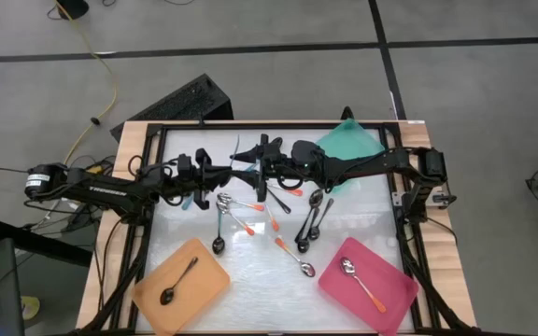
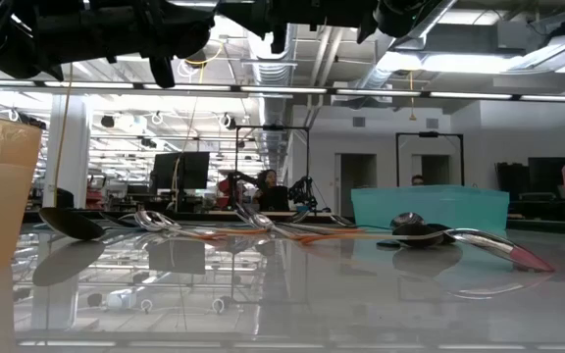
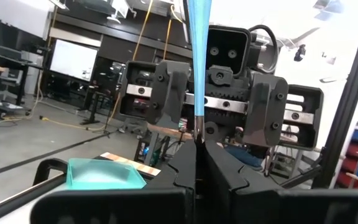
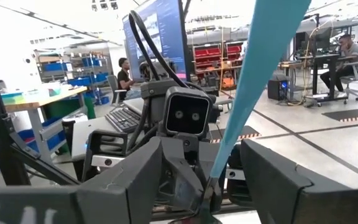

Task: Sort silverware by color (type)
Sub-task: Put the blue spoon into the blue bin

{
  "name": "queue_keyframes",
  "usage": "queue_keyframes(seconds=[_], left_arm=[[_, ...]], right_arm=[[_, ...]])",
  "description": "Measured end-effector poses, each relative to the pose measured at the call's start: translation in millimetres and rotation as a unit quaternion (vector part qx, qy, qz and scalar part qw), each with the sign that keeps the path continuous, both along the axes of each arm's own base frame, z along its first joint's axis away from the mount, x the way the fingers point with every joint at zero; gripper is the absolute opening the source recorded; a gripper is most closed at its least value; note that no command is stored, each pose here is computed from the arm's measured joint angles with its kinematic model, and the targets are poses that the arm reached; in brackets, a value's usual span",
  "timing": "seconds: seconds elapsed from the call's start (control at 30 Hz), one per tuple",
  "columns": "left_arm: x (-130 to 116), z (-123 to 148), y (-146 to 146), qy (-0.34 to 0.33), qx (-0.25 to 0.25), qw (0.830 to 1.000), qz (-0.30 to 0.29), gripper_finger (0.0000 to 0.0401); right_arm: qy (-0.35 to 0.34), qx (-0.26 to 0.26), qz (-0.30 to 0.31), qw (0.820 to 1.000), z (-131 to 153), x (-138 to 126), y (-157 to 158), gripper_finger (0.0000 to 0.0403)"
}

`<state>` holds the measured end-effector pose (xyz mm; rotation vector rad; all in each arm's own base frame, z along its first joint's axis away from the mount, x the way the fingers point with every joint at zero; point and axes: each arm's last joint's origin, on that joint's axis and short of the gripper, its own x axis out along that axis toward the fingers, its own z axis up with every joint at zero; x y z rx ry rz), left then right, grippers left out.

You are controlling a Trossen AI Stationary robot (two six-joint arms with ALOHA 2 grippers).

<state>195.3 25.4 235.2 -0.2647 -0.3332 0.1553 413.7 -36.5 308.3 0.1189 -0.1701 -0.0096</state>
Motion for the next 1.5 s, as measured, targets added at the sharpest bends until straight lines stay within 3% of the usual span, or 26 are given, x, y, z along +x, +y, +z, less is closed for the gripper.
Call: queue_keyframes(seconds=[0.47, 0.83, 1.13, 1.37, 1.5], left_arm=[[1.4, -1.4, 0.3, 0.001, -0.007, 1.0, 0.001, 0.0], [9.5, -7.7, 0.7, 0.0, -0.011, 1.0, -0.008, 0.0], [11.9, -2.8, 0.9, -0.006, -0.008, 1.0, -0.011, 0.0], [12.8, -5.8, 1.2, 0.009, -0.019, 1.0, -0.009, 0.0003], [14.0, -11.5, 2.3, 0.034, -0.043, 0.998, 0.002, 0.0027]], right_arm=[[0.0, 0.001, -0.008, 1.0, -0.1, -0.1, -1.2, 0.0183], [0.023, 0.003, -0.011, 1.0, -4.4, 0.6, -1.3, 0.0104], [0.051, 0.008, -0.01, 0.999, -9.3, 0.7, -1.3, 0.0013], [0.067, 0.01, -0.017, 0.998, -12.3, 0.9, -1.7, 0.0008], [0.095, 0.009, -0.051, 0.994, -17.0, 0.0, -5.4, 0.0007]])
